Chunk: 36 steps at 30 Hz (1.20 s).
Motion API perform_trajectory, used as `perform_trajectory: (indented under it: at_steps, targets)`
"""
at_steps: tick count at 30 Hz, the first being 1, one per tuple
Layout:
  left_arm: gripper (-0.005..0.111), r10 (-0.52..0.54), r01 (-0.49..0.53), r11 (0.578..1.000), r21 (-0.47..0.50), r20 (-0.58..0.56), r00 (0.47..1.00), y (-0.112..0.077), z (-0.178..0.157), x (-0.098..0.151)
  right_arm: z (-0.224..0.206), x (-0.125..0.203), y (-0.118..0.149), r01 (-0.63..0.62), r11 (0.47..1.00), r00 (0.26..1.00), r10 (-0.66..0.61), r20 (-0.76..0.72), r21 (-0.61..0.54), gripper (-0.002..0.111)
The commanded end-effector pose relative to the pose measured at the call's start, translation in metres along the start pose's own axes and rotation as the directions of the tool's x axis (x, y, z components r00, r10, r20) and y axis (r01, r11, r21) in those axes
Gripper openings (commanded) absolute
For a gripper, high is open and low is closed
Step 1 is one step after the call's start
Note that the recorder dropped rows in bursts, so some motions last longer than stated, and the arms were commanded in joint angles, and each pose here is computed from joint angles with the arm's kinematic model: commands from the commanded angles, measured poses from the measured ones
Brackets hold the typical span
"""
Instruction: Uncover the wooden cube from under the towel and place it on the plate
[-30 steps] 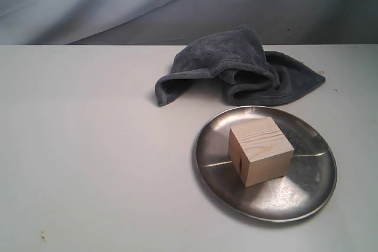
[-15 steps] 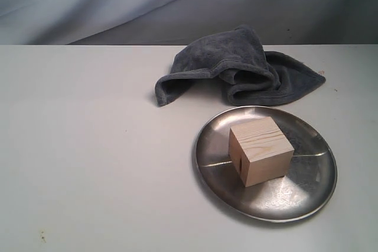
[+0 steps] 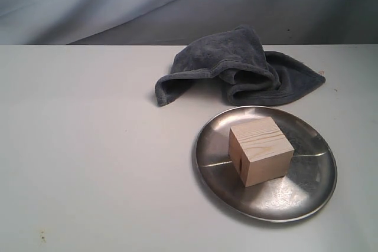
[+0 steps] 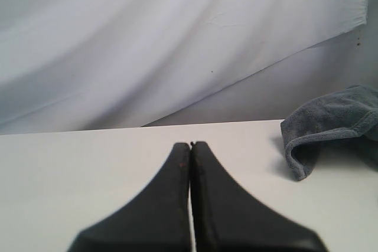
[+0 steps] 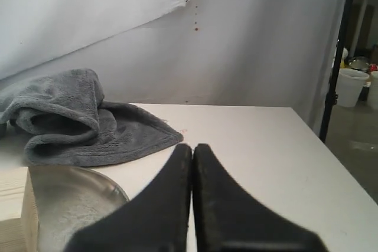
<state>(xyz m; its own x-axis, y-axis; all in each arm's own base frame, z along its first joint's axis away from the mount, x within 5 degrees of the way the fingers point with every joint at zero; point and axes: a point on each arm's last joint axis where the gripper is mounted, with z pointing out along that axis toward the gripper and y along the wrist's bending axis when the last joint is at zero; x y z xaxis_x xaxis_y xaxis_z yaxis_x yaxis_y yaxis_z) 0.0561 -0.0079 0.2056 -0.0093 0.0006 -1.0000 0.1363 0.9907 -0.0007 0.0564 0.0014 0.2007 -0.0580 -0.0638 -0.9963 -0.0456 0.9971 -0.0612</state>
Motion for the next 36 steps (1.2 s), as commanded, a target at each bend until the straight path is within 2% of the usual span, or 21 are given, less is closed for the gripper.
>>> perform_trajectory:
  at_steps: [1, 5, 11, 17, 36]
  targets:
    - [0.0, -0.003, 0.003, 1.0, -0.003, 0.011, 1.0, 0.0002, -0.0001, 0.0003, -0.0001, -0.0033, 0.0006, 0.059, 0.998, 0.997, -0.059, 0.047, -0.004, 0.0]
    - [0.0, -0.003, 0.003, 1.0, -0.003, 0.011, 1.0, 0.0002, -0.0001, 0.0003, -0.0009, -0.0119, 0.0017, 0.107, 0.994, 0.984, -0.105, 0.142, -0.004, 0.0]
    - [0.0, -0.003, 0.003, 1.0, -0.003, 0.011, 1.0, 0.0002, -0.0001, 0.0003, -0.0008, -0.0111, 0.0016, 0.096, 0.995, 0.987, -0.094, 0.133, -0.005, 0.0]
    - [0.0, -0.003, 0.003, 1.0, -0.003, 0.011, 1.0, 0.0002, -0.0001, 0.0003, -0.001, -0.0126, 0.0018, -0.035, 0.999, 0.988, 0.038, 0.148, -0.026, 0.0]
    - [0.0, -0.003, 0.003, 1.0, -0.003, 0.011, 1.0, 0.0002, -0.0001, 0.0003, -0.001, -0.0126, 0.0018, -0.01, 1.0, 0.989, 0.013, 0.149, -0.022, 0.0]
